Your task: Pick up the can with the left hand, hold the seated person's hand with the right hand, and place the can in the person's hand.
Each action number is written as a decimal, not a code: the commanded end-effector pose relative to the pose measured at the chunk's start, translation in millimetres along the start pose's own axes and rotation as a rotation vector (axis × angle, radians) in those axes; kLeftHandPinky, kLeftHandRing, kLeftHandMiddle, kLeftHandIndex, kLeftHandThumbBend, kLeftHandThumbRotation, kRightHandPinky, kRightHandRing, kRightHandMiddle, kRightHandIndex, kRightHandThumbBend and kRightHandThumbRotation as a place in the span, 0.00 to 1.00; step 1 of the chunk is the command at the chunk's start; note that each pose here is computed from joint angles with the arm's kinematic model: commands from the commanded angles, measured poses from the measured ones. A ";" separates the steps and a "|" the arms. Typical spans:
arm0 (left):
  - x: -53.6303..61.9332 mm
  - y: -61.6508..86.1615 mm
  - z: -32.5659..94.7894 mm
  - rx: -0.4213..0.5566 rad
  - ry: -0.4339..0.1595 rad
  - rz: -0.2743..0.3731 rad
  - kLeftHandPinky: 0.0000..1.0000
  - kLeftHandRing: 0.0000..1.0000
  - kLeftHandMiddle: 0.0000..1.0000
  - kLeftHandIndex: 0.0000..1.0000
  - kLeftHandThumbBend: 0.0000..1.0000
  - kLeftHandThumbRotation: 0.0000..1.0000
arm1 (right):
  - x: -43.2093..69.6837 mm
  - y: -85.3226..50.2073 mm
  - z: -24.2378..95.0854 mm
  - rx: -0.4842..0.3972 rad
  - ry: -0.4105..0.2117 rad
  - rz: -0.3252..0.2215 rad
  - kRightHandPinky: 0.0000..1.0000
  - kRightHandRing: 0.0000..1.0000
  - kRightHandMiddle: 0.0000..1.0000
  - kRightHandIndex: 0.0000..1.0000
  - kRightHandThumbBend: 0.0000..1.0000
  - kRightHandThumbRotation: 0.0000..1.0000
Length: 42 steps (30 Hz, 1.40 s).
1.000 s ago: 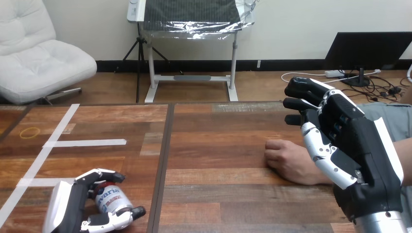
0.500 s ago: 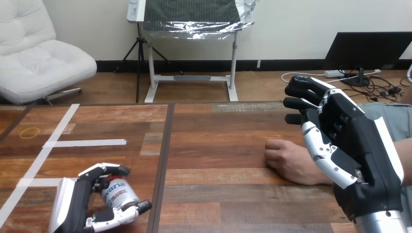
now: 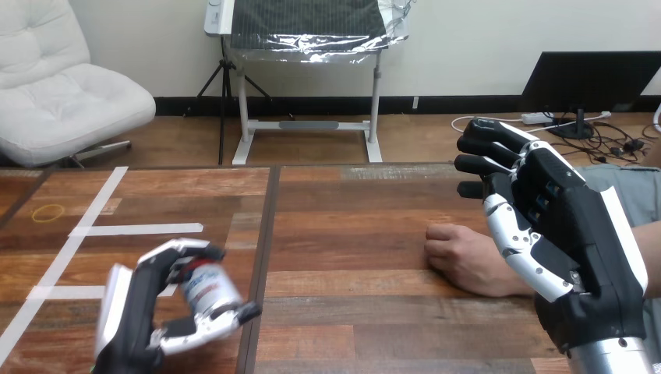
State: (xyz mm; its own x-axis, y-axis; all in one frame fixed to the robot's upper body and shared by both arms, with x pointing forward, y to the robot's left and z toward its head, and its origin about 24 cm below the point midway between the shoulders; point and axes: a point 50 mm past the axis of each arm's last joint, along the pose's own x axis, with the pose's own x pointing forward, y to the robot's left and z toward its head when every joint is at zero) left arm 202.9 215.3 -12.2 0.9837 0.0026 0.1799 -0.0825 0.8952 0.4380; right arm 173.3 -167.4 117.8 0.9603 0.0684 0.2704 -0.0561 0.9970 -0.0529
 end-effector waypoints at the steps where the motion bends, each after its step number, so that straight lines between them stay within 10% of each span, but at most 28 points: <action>1: 34.0 3.8 44.3 -0.057 -0.242 0.034 0.41 0.45 0.52 0.57 0.76 0.07 | 11.3 1.9 13.5 0.002 -0.104 -0.002 0.70 0.76 0.77 0.77 0.03 0.00; 42: 62.5 -6.3 107.1 -0.019 -0.410 -0.100 0.42 0.43 0.50 0.54 0.73 0.01 | 7.9 -0.9 12.1 -0.022 -0.090 -0.007 0.70 0.78 0.81 0.79 0.09 0.00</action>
State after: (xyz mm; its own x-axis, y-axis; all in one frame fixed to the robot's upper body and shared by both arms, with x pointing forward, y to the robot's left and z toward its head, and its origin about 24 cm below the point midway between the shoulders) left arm 234.8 172.1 56.7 0.9087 -0.2190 0.3553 0.0398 0.8929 0.4485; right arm 173.2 -168.4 118.3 0.9601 0.0509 0.2750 -0.0360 0.9976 -0.0589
